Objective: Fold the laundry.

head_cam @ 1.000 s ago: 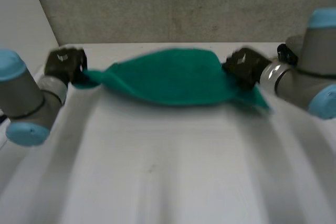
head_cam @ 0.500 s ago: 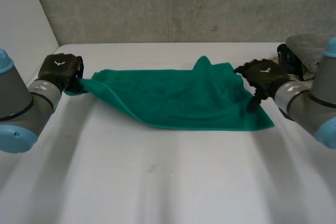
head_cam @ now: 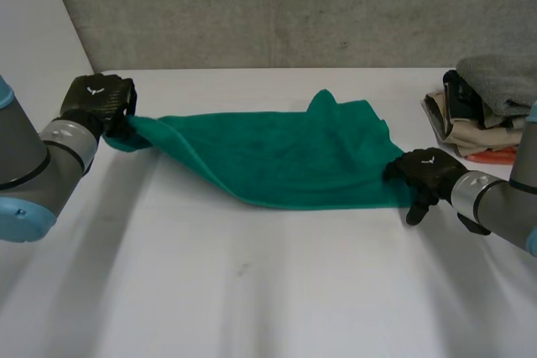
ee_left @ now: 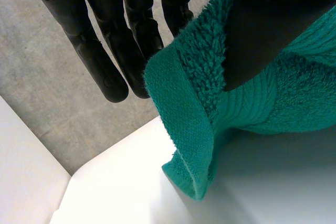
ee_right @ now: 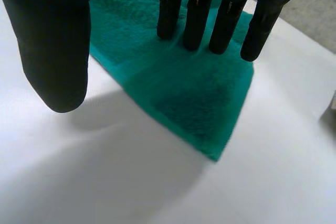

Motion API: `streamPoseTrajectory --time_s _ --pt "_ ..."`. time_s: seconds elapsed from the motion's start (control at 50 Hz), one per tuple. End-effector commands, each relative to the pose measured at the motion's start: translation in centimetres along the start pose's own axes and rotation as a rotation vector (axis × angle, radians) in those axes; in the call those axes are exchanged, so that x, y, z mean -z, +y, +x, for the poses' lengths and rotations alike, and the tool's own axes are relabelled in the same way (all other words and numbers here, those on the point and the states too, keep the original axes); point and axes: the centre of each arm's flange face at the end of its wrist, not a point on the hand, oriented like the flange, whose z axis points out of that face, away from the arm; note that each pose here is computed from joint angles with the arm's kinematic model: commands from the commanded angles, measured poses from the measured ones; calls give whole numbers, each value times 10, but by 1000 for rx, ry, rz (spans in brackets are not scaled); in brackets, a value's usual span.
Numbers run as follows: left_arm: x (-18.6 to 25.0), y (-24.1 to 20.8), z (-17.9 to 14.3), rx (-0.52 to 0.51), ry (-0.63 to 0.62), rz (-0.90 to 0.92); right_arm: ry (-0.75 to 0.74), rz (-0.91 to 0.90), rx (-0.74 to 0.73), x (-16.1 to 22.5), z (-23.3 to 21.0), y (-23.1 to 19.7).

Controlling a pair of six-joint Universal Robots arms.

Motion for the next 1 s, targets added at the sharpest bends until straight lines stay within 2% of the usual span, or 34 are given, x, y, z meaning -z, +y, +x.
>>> streamPoseTrajectory --time_s 0.02,0.38,0.72,0.8,0.88,0.94,1.0 --pt "-1 1 -1 0 -2 -2 21 16 49 -17 6 2" --pt "-3 4 -1 -2 -5 -9 22 81 138 -54 4 -6" --pt "0 10 2 -3 -2 -43 68 93 136 -60 8 -12" --pt "8 15 4 -23 16 -100 45 25 115 -40 9 -13" --pt "27 19 5 -103 48 -211 5 -129 122 -5 16 -9" --pt "60 31 2 -218 120 -413 -88 -351 121 52 17 -4" --pt "80 39 0 -264 180 -531 -198 -475 155 91 7 3"
